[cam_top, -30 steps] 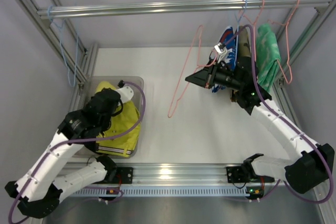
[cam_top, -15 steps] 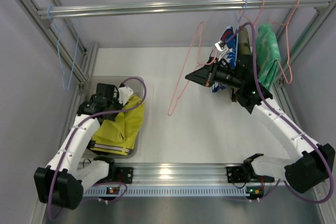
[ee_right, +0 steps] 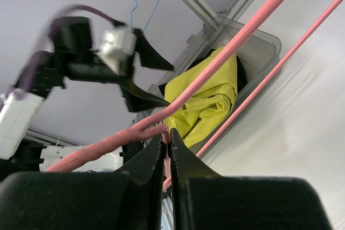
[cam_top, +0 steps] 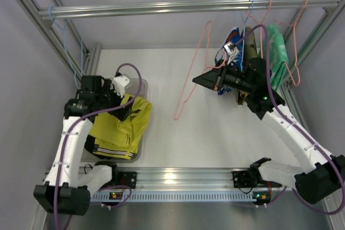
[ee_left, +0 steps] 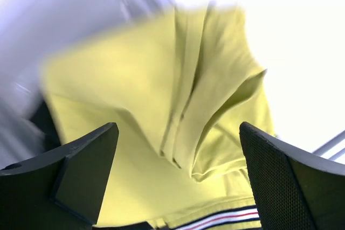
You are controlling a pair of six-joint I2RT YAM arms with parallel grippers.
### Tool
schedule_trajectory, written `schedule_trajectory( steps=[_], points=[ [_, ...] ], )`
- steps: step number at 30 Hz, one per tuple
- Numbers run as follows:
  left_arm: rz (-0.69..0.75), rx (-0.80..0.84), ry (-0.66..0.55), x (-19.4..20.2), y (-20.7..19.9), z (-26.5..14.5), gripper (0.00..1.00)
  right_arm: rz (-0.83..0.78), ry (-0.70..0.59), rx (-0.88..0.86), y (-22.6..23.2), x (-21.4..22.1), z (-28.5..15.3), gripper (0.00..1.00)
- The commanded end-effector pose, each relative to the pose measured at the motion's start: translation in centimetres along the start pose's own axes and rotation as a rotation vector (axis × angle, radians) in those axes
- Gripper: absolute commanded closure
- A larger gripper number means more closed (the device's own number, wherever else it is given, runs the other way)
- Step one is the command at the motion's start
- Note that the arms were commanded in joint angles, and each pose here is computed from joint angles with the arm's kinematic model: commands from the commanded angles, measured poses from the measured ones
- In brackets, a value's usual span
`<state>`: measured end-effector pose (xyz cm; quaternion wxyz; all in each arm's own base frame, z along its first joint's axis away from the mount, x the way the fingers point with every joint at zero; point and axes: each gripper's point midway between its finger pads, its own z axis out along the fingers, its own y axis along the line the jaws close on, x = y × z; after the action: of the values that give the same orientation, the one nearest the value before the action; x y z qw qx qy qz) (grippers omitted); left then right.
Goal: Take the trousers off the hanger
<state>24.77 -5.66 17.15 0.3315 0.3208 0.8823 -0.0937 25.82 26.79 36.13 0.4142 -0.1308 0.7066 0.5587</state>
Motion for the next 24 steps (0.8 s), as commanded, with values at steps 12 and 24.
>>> schedule_trajectory(
  steps=[12,24],
  points=[
    [-0.006,0.132,-0.470,-16.3,-4.7,-14.7,0.03,0.091,-0.120,0.076,1.4,-3.2,0.3,1.00],
    [0.213,0.215,-0.458,-23.5,-15.1,-8.6,0.09,0.274,-0.143,0.222,-1.1,-3.1,1.9,1.00]
  ],
)
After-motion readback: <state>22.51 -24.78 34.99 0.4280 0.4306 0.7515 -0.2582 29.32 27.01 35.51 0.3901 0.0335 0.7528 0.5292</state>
